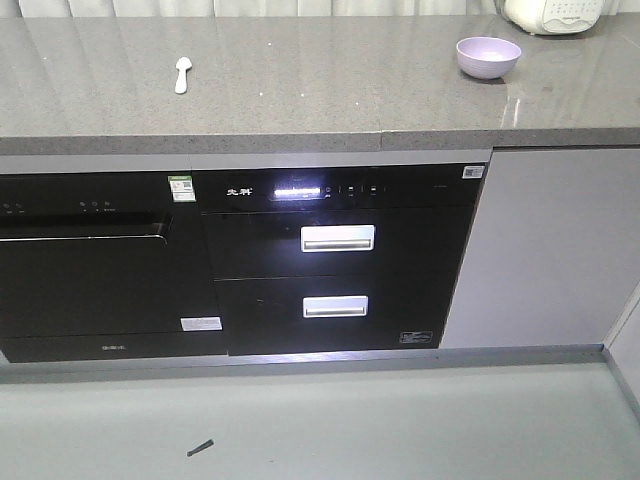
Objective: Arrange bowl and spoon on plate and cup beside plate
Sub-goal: 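Approach the countertop, bringing the white spoon and lavender bowl nearer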
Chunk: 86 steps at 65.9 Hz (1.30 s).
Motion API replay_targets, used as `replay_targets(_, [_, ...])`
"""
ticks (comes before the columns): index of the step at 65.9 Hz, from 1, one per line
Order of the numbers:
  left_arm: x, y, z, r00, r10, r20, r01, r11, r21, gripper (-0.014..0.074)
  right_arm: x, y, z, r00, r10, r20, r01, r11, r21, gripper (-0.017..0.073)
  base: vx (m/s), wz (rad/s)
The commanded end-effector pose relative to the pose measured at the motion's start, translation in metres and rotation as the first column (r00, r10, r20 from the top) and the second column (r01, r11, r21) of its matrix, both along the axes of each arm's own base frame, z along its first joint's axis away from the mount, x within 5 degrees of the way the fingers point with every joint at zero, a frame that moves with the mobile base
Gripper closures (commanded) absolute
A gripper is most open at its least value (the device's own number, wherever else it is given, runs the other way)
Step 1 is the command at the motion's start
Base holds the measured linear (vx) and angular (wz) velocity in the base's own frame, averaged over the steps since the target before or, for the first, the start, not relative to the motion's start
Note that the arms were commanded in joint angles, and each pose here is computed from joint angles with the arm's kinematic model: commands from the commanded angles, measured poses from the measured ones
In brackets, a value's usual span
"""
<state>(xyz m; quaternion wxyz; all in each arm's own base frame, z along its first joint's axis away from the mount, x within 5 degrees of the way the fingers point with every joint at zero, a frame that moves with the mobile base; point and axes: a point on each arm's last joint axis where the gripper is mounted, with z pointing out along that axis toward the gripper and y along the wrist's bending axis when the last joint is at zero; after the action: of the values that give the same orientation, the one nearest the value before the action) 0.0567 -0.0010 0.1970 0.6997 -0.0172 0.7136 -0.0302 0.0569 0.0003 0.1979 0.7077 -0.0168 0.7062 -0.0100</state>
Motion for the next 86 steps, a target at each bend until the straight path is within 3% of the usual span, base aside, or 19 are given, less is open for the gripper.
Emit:
replay_targets(1, [0.0023,-0.0002,-0.0041,1.0,-0.002,0.03,0.002,1.0,-0.008,0.0599,-0.0006,0.0008,0.0023,0.997,0.01,0.073,-0.009,1.0,-0.009,0.0564,0.03,0.0])
replay_targets(86, [0.0023,-0.0002,-0.0041,1.0,-0.002,0.03,0.002,1.0,-0.008,0.0599,-0.0006,0.0008,0.0023,0.997,0.01,0.073,-0.009,1.0,-0.009,0.0564,0.04,0.01])
